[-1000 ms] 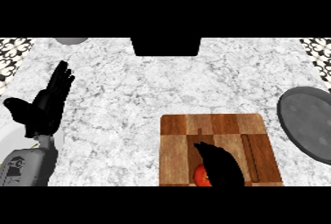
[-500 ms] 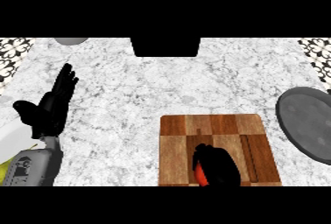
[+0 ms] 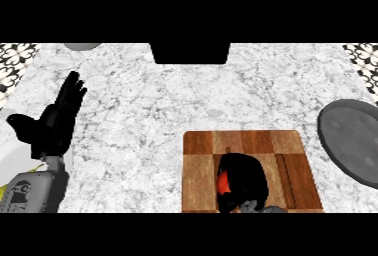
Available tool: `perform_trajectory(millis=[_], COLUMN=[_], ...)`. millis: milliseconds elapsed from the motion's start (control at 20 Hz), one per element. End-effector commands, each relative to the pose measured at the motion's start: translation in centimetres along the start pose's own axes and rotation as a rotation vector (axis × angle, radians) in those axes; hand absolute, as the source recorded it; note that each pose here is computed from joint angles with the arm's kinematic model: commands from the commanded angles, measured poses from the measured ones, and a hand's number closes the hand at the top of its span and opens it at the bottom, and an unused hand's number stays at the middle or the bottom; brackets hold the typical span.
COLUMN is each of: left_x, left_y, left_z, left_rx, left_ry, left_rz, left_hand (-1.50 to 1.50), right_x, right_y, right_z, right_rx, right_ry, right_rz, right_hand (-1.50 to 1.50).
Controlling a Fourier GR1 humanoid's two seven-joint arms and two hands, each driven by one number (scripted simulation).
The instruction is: Pick the tomato from the cutting board and place it in the pan
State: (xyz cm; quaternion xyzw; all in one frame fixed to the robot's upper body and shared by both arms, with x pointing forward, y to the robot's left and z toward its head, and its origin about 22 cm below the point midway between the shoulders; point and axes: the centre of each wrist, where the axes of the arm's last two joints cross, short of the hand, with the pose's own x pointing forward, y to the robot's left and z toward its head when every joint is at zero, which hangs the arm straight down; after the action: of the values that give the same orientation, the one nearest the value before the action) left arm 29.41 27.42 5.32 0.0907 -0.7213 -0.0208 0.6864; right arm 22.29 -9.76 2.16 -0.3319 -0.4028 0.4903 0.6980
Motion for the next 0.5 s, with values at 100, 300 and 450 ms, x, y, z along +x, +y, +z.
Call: perform_trajectory(millis=[100, 300, 450], left_x=[-1.2, -0.4, -0.4], left_y=[0.8, -1.1, 0.1], left_z=[-0.2, -0.8, 0.1], left_rx=[0.018, 0.002, 0.022], left_ry=[0.001, -0.004, -0.006], left_rz=[-0.009, -0.006, -0.013], left_hand=[0.0, 0.0, 0.0], right_x=[3.0, 3.1, 2.9], right_y=[-4.0, -5.2, -8.3], right_z=[0.8, 2.1, 3.8], right_rx=[-0.375, -0.555, -0.657], right_ry=[0.104, 0.078, 0.107], right_rz=[-0.055, -0.091, -0.157], right_hand=[1.5, 1.5, 1.5])
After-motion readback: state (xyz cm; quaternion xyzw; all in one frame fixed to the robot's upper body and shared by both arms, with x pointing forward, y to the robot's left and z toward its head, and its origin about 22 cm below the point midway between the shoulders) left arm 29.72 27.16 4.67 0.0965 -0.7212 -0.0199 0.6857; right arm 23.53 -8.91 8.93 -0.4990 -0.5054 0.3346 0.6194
